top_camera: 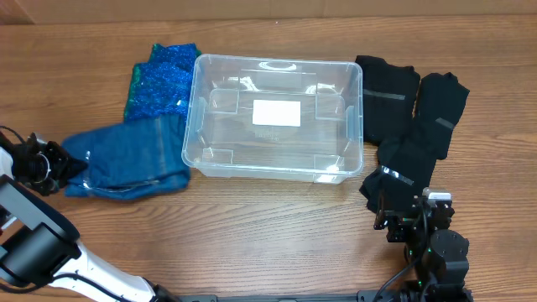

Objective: Pack container
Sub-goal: 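Lift the jeans with the left gripper and lower them into the bin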

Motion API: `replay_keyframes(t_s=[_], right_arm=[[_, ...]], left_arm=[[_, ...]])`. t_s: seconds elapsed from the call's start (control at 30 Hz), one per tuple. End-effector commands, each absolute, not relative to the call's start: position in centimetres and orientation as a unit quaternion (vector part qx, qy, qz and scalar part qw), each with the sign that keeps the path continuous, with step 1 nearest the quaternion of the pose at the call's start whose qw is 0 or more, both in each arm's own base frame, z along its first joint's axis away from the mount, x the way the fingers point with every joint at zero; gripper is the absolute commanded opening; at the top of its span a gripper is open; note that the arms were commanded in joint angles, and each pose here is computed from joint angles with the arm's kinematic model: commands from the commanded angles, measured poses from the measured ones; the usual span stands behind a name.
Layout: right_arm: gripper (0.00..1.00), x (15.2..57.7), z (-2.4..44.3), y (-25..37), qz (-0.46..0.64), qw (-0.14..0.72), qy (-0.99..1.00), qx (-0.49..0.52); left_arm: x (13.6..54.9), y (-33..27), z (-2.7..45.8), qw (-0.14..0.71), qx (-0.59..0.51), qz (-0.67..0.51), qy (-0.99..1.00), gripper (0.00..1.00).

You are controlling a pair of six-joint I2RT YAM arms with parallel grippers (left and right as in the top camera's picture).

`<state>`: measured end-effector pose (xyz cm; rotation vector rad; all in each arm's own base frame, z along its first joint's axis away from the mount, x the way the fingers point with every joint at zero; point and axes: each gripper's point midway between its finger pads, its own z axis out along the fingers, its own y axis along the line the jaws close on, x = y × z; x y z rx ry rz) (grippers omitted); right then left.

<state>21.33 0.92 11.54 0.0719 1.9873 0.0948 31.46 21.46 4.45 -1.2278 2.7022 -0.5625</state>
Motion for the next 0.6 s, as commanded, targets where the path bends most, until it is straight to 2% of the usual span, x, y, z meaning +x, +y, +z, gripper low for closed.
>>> replay_keyframes(t_s=[0.0,0.23,0.43,0.57], right_arm=[[1.00,21.3,10.9,0.8,0.038,0.541,0.839,0.032],[1.00,21.3,10.9,0.8,0.038,0.541,0.839,0.032],[1.00,21.3,10.9,0.8,0.038,0.541,0.839,0.032],[1.00,21.3,10.9,0.8,0.038,0.541,0.839,0.032]], left_arm=[[32.9,19.0,14.1,0.129,-0.392,-0.206,0.887,0.04],[31.5,12.6,31.9,0.300,-0.317,-0.243,0.867,0.04],[29.2,4.4,41.8,0.403,-0.250,-0.290,0.831,0.04],[29.2,-0.1,46.0,0.449,-0.214,-0.325,0.804,0.04]])
